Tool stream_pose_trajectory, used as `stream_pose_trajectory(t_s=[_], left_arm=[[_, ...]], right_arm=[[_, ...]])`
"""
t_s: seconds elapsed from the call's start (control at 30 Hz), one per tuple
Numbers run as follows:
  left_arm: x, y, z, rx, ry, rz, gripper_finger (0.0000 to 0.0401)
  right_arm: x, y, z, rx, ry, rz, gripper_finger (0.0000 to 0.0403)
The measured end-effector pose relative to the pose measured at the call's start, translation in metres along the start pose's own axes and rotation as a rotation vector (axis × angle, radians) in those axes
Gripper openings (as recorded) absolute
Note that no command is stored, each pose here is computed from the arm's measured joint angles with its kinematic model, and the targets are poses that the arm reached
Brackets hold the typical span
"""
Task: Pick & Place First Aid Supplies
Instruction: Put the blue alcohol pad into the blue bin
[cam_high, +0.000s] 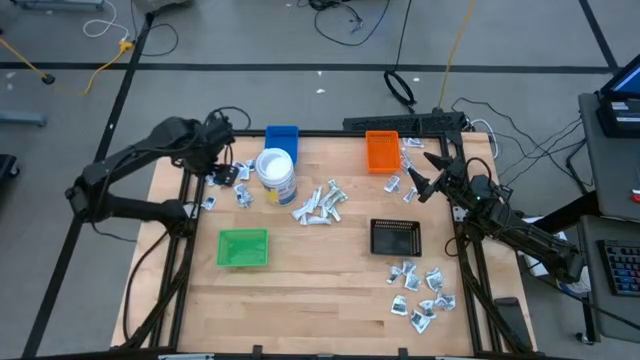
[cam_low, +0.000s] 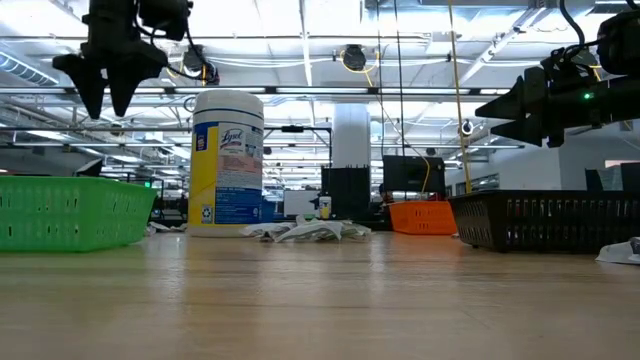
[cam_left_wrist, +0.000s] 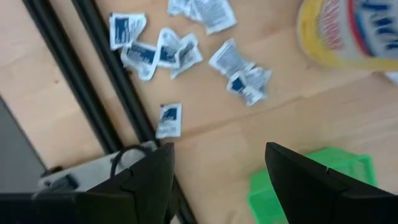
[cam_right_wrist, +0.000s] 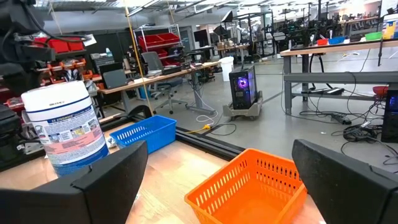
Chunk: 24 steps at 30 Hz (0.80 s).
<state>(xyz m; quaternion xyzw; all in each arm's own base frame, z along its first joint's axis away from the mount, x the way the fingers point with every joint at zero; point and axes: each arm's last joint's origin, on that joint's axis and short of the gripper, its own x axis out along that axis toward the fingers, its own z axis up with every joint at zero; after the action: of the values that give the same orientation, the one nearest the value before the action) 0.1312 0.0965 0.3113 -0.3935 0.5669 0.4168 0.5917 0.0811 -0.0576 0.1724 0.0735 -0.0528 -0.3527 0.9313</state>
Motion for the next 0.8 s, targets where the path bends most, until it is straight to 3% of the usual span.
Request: stream_pose_trajectory(t_s=[0.2, 0.8], left_arm=[[0.010, -0.002, 0.011, -0.038, 0.087, 0.027, 0.0253], [0.068, 0.009, 0.067, -0.014, 0.390, 0.103, 0.0253]], right_arm=[[0.000, 0.000, 0.000, 0.000, 0.000, 0.000, 0.0393], [0.000, 0.000, 0.000, 0.000, 0.000, 0.000, 0.0393]])
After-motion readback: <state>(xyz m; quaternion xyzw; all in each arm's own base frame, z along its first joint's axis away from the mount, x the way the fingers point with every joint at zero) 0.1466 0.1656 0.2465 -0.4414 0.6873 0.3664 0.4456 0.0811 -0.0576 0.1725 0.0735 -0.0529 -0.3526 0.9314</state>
